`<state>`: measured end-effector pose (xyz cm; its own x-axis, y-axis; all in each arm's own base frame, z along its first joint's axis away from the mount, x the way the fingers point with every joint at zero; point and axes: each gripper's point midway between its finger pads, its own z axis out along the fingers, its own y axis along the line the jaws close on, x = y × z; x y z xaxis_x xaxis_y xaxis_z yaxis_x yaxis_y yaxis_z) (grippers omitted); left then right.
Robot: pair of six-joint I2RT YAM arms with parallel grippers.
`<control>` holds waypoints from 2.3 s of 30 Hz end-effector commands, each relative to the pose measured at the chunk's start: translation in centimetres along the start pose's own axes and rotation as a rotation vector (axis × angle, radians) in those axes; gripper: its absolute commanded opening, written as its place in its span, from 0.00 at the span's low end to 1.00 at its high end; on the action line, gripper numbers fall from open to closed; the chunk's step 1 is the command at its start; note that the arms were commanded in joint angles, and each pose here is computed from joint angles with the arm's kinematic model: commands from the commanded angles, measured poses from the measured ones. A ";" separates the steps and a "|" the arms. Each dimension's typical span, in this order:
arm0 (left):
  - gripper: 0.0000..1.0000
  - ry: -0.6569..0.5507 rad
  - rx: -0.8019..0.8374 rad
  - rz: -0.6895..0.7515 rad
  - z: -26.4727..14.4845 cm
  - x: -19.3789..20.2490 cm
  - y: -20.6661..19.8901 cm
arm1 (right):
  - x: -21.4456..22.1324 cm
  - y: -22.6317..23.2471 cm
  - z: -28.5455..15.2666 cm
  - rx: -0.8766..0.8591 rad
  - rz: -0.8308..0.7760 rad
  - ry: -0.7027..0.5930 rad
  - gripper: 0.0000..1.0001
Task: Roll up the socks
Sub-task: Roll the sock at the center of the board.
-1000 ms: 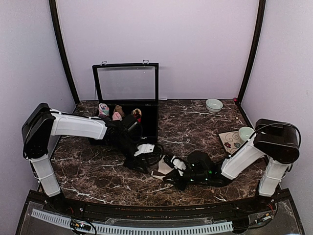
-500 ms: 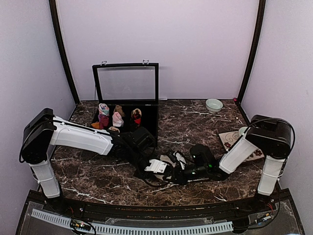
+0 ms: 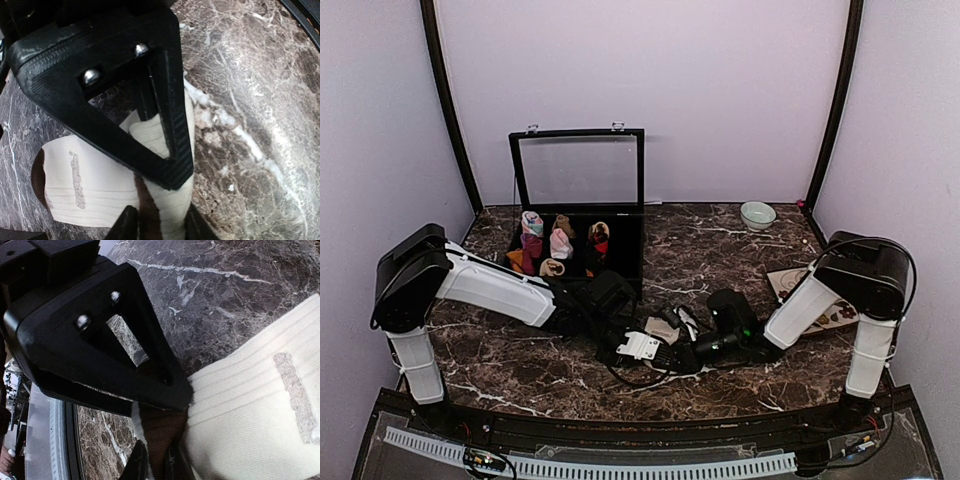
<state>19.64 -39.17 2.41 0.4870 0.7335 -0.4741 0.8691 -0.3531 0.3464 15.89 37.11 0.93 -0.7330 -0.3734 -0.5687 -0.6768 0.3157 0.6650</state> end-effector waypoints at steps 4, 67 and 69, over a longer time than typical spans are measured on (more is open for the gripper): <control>0.00 0.063 0.067 -0.011 1.6 1.6 -1.1 | 10.3 -5.2 -2.5 0.266 0.245 0.289 0.99; 0.00 0.232 0.681 -0.599 4.1 7.6 -5.1 | -3.3 0.6 -2.1 0.374 -1.070 0.025 0.34; 0.00 0.232 0.682 -0.595 4.1 7.6 -5.1 | -3.4 0.6 -2.1 0.376 -1.071 0.022 0.35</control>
<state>20.17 -40.40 1.92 -0.0671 0.8353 -0.5456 0.8555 -0.2332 -0.4623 17.19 35.94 3.28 0.2063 -0.6486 -0.7326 -0.9487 0.0507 -0.3121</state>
